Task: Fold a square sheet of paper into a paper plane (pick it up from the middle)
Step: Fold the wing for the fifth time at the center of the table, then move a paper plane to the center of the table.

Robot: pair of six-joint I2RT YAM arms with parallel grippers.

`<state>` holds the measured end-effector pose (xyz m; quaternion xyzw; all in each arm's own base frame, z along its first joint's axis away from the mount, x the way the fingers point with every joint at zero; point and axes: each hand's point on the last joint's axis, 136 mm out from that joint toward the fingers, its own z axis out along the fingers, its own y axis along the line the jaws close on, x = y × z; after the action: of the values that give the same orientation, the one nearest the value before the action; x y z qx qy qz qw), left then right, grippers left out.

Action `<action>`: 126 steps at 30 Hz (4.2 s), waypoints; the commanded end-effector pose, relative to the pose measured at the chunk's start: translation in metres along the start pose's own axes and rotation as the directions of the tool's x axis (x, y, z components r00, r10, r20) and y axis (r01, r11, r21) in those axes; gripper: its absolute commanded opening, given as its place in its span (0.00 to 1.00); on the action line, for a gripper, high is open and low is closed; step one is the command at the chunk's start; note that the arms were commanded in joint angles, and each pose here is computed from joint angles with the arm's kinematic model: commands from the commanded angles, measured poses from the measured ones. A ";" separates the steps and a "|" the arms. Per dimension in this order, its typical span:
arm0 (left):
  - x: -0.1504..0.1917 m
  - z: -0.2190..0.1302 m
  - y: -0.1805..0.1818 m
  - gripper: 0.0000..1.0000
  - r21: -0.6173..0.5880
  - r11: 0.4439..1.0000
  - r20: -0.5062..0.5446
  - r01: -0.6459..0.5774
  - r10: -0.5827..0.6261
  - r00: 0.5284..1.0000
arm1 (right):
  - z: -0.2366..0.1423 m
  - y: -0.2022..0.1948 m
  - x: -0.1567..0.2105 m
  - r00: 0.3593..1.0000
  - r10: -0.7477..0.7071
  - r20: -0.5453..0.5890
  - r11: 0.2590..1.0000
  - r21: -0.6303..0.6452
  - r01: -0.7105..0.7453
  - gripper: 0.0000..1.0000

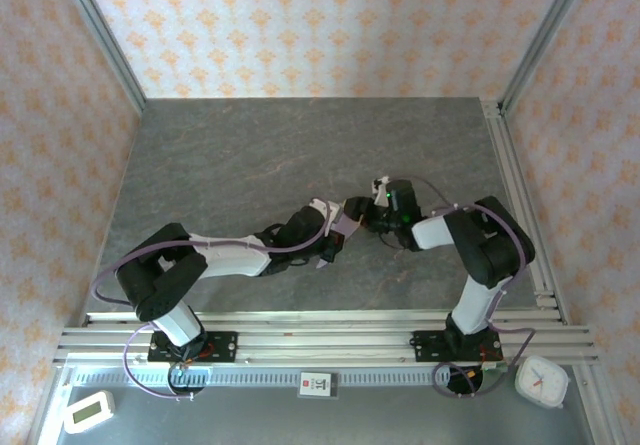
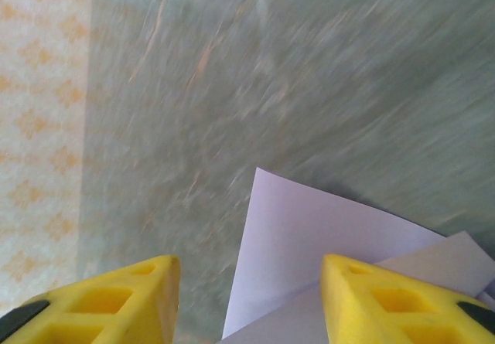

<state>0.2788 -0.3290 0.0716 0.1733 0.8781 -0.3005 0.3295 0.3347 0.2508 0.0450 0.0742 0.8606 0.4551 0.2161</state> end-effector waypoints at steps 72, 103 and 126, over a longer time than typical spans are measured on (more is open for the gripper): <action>-0.042 -0.015 0.089 0.44 -0.090 0.965 0.087 0.245 -0.237 0.968 | -0.021 -0.027 0.055 0.975 0.222 -0.029 0.974 0.061 -0.220 0.00; -0.010 0.003 0.042 0.18 0.129 0.954 -0.093 0.271 -0.261 0.961 | 0.005 -0.033 0.061 0.969 0.232 -0.088 0.972 0.061 -0.227 0.00; -0.051 -0.011 0.056 0.00 -0.234 0.964 0.047 0.125 -0.117 0.992 | -0.015 -0.019 0.043 0.987 0.154 -0.036 0.984 0.093 -0.150 0.00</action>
<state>0.3111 -0.3077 0.0593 0.0751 0.9097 -0.2939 0.2837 0.2772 0.2389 0.0242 0.1542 0.8576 0.4753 0.1220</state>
